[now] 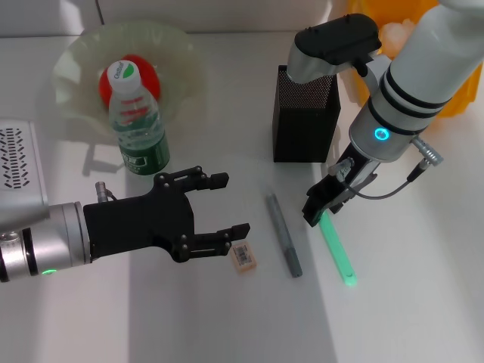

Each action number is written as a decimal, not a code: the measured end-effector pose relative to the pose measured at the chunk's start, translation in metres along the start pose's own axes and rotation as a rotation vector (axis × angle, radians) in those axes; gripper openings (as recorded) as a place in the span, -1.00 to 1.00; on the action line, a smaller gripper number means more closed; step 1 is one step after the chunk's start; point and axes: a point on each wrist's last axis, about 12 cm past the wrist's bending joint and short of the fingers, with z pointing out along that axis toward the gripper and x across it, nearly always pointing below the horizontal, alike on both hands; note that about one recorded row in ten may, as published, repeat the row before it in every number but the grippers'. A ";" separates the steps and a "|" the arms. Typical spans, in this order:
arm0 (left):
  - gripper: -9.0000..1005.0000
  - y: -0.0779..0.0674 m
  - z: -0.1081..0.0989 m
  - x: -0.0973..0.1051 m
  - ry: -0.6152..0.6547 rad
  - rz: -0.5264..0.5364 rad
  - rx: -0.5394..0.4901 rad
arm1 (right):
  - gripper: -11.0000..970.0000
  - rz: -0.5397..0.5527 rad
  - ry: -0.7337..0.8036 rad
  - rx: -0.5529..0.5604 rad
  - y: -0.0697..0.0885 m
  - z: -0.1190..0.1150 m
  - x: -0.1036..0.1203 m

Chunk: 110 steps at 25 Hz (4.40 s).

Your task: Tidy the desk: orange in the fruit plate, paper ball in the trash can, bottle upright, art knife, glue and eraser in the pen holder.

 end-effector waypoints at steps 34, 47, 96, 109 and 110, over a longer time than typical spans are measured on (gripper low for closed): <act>0.57 0.000 0.000 0.002 0.003 -0.006 0.003 | -0.64 -0.061 0.014 0.029 0.005 0.000 0.004; 0.57 -0.001 -0.001 -0.001 -0.012 -0.006 0.014 | -0.63 -0.059 -0.347 -0.168 -0.007 -0.108 0.023; 0.57 -0.005 0.001 0.006 -0.005 -0.036 0.027 | -0.57 -0.335 -1.281 -0.122 -0.087 -0.025 0.053; 0.58 -0.005 0.001 0.006 -0.005 -0.035 0.027 | -0.45 -0.297 -1.271 -0.108 -0.088 -0.012 0.056; 0.58 -0.005 0.001 0.006 -0.005 -0.035 0.027 | -0.44 -0.299 -1.273 -0.114 -0.088 -0.012 0.057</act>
